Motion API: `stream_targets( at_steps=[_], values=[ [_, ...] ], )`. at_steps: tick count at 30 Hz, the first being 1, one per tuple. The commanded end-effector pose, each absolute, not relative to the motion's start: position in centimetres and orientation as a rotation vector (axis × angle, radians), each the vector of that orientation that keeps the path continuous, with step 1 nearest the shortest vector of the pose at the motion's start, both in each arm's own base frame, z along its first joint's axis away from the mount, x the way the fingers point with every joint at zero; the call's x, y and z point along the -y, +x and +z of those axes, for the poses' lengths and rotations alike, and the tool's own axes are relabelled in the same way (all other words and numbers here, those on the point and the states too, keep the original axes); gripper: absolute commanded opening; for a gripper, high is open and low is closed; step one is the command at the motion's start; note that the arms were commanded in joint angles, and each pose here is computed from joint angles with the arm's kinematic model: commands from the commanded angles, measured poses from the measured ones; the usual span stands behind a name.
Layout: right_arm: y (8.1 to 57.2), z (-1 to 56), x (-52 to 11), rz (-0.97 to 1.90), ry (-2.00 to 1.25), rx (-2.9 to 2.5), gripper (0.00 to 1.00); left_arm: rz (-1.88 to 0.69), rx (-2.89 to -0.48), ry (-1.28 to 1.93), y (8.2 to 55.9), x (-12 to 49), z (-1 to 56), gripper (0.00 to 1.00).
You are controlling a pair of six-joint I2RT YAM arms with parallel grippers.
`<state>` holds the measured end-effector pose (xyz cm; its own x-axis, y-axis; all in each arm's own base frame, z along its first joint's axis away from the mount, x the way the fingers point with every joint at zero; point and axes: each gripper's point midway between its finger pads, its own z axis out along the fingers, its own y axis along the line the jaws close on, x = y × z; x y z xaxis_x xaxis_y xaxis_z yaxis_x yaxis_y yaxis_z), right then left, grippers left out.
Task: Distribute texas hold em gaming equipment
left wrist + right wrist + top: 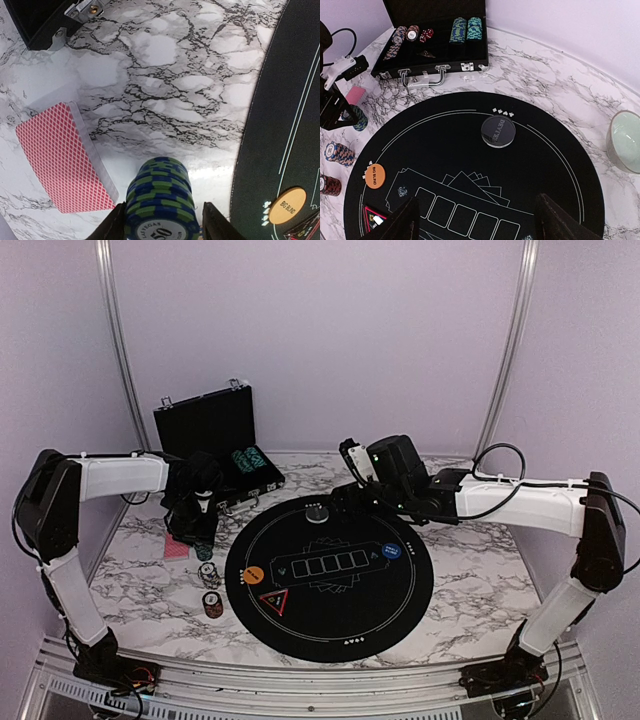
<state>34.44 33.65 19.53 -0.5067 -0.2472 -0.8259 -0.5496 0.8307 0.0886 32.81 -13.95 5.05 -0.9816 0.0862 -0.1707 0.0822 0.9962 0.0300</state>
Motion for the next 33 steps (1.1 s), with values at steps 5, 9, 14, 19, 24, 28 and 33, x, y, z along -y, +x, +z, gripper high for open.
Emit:
stream_targets(
  at_steps=[5,9,14,19,24,28,33],
  values=[
    [34.99,20.42,-33.73,0.422,-0.562,-2.094,0.76,0.083,-2.979,0.133,32.9,13.32,5.21,0.5],
    [34.99,20.47,-33.73,0.424,-0.56,-2.094,0.76,0.09,-2.981,0.138,32.95,13.27,5.11,0.48],
    [35.03,20.53,-33.7,0.425,-0.555,-2.094,0.76,0.092,-2.979,0.14,33.08,13.24,5.15,0.46],
    [35.0,20.33,-33.73,0.423,-0.558,-2.099,0.76,0.096,-2.982,0.148,33.1,13.29,5.01,0.43],
    [35.02,20.47,-33.69,0.423,-0.553,-2.098,0.76,0.09,-2.982,0.158,33.23,13.41,5.01,0.38],
    [35.05,20.39,-33.63,0.422,-0.551,-2.1,0.76,0.087,-2.981,0.166,33.23,13.46,5.09,0.35],
    [35.06,20.48,-33.62,0.424,-0.546,-2.1,0.76,0.088,-2.978,0.177,33.33,13.49,5.35,0.33]
  ],
)
